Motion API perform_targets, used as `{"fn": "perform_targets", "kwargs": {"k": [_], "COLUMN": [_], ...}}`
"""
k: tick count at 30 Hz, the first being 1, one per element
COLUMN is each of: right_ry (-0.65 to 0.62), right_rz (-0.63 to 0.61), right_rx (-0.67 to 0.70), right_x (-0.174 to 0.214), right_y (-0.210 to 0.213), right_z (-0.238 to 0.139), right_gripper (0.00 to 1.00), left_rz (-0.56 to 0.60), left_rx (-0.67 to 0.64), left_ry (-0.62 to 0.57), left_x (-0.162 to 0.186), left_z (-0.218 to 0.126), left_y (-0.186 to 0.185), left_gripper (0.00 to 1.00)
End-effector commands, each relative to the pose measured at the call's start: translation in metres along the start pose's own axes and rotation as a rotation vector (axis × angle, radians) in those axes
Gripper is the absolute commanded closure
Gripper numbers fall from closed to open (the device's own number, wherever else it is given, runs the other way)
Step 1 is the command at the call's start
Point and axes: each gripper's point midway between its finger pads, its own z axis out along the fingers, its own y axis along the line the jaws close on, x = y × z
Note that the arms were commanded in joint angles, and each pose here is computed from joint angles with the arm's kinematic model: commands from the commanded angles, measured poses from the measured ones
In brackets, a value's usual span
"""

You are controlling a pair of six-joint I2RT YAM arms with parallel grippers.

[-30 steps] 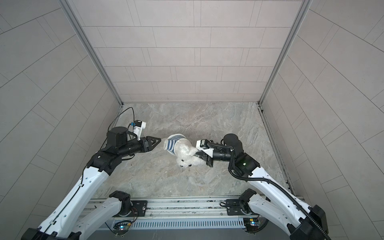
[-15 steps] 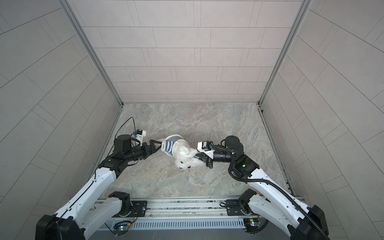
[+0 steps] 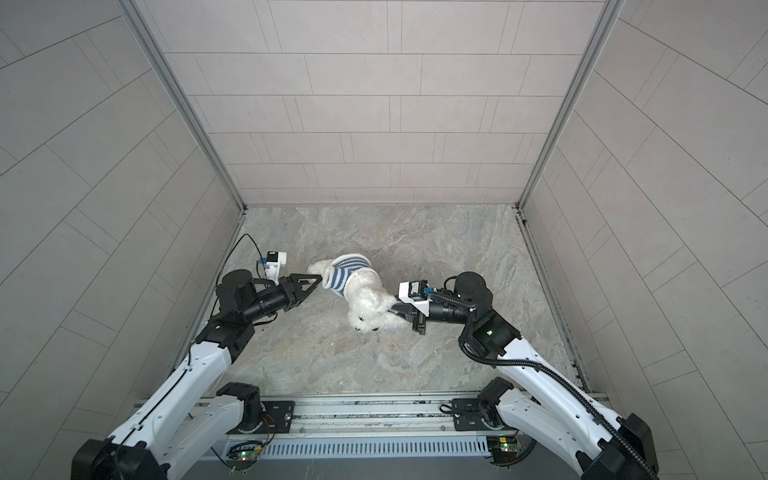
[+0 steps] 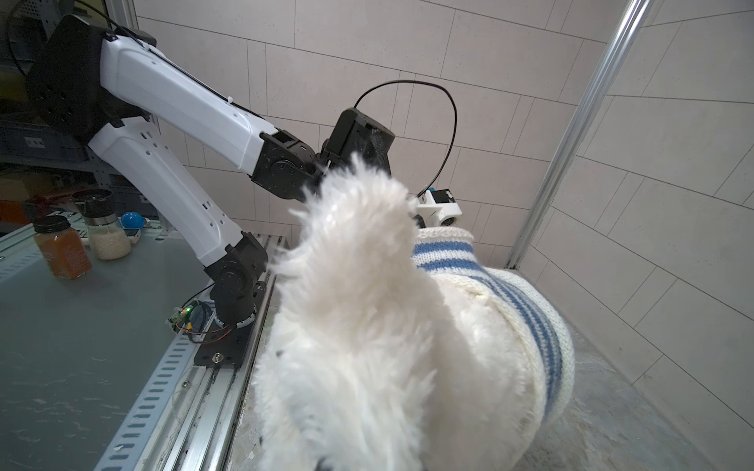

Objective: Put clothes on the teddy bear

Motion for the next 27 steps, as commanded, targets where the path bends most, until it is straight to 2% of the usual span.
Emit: {"fn": "perform_targets", "kwargs": {"k": [1, 3, 4, 5, 7, 9, 12, 15, 21, 22, 23, 25, 27], "right_ry": [-0.091, -0.101, -0.102, -0.103, -0.111, -0.122, -0.127, -0.132, -0.123, -0.108, -0.086, -0.004, 0.041], "right_rz": [-0.074, -0.063, -0.058, -0.056, -0.057, -0.064, -0.067, -0.066, -0.068, -0.060, -0.054, -0.003, 0.069], "right_rx": [-0.028, -0.027, -0.030, -0.030, -0.033, -0.034, -0.029, -0.022, 0.025, 0.035, 0.044, 0.115, 0.154], "right_x": [-0.027, -0.025, -0.024, -0.025, -0.028, -0.032, -0.032, -0.032, -0.027, -0.022, -0.015, 0.016, 0.040], "right_y": [0.009, 0.010, 0.012, 0.012, 0.013, 0.014, 0.014, 0.013, 0.007, 0.006, 0.005, -0.005, -0.014], "right_z": [-0.006, -0.007, -0.007, -0.008, -0.009, -0.010, -0.011, -0.011, -0.012, -0.012, -0.012, -0.011, -0.008], "right_gripper": [1.00, 1.00, 1.00, 1.00, 1.00, 1.00, 1.00, 1.00, 1.00, 0.97, 0.86, 0.68, 0.59], "left_rz": [0.023, 0.013, 0.003, -0.005, -0.017, -0.021, -0.009, -0.001, 0.016, 0.021, 0.027, 0.055, 0.067], "left_rx": [0.049, 0.041, 0.045, 0.057, 0.088, 0.107, 0.123, 0.125, 0.107, 0.108, 0.105, 0.084, 0.073], "left_ry": [-0.041, -0.062, -0.073, -0.083, -0.100, -0.107, -0.099, -0.093, -0.117, -0.126, -0.136, -0.168, -0.195], "left_x": [-0.012, -0.016, -0.018, -0.020, -0.025, -0.029, -0.029, -0.027, -0.030, -0.032, -0.034, -0.039, -0.043], "left_z": [-0.003, -0.003, -0.002, -0.002, -0.001, 0.000, -0.001, -0.004, -0.010, -0.011, -0.012, -0.014, -0.015], "left_y": [-0.019, -0.018, -0.017, -0.019, -0.025, -0.030, -0.037, -0.042, -0.046, -0.048, -0.049, -0.048, -0.046], "left_gripper": [0.49, 0.26, 0.19, 0.17, 0.18, 0.25, 0.48, 0.50, 0.89, 0.96, 1.00, 1.00, 1.00]}}
